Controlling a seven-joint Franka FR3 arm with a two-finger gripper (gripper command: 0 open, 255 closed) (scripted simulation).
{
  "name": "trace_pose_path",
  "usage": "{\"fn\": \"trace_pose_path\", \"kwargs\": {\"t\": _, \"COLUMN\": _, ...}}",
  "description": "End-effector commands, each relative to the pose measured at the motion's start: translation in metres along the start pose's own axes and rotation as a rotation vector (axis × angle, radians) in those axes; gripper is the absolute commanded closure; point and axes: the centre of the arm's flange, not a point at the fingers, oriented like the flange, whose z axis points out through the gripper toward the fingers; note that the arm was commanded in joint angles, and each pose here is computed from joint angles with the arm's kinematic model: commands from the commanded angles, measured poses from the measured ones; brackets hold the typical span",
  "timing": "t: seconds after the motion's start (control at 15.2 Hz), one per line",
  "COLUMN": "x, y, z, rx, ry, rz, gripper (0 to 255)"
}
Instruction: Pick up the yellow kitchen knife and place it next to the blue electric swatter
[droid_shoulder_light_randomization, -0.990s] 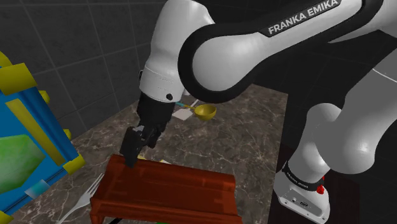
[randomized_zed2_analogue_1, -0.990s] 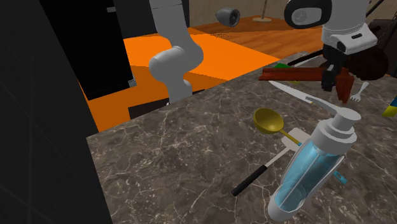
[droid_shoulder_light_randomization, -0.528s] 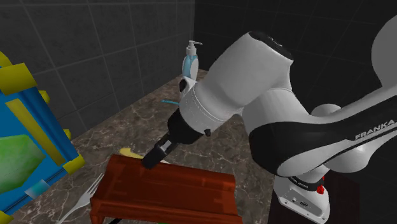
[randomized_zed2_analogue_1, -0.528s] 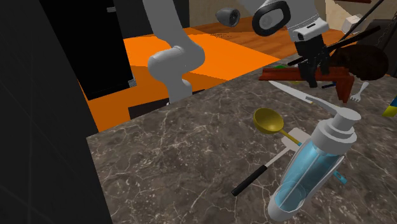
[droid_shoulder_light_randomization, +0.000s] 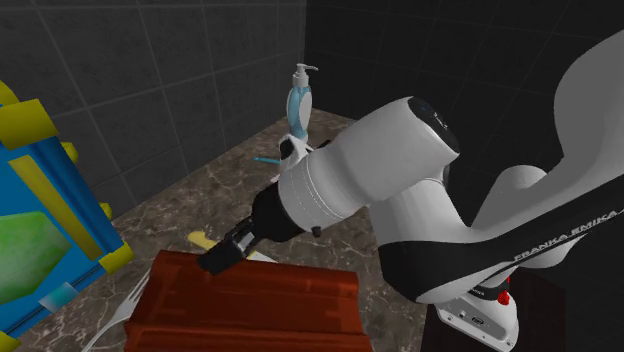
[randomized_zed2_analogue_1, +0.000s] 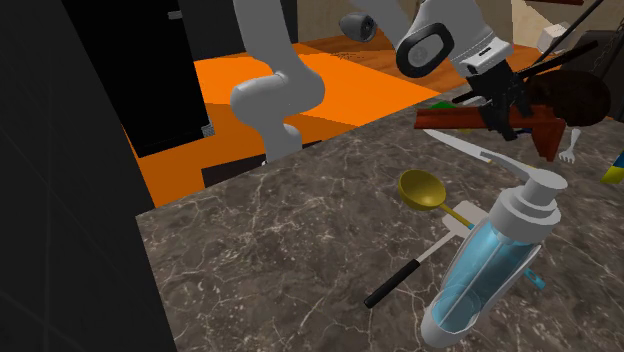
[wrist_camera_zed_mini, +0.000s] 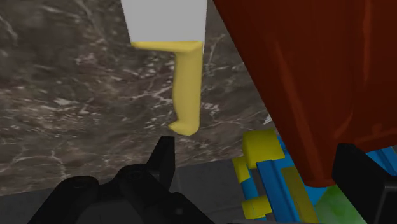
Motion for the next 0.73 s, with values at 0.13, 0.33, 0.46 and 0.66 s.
{"fn": "trace_pose_path", "kwargs": {"t": 0.13, "x": -0.026, "y": 0.024, "z": 0.028, "rx": -0.168, "ry": -0.216, "rz": -0.002, "gripper": 0}}
{"fn": "trace_pose_path", "kwargs": {"t": 0.33, "x": -0.026, "y": 0.024, "z": 0.028, "rx": -0.168, "ry": -0.216, "rz": -0.002, "gripper": 0}}
{"fn": "trace_pose_path", "kwargs": {"t": 0.46, "x": -0.033, "y": 0.016, "z": 0.023, "rx": -0.173, "ry": -0.211, "rz": -0.001, "gripper": 255}}
{"fn": "trace_pose_path", "kwargs": {"t": 0.66, "x": -0.009, "y": 0.022, "z": 0.043, "rx": -0.169, "ry": -0.218, "rz": -0.001, "gripper": 255}}
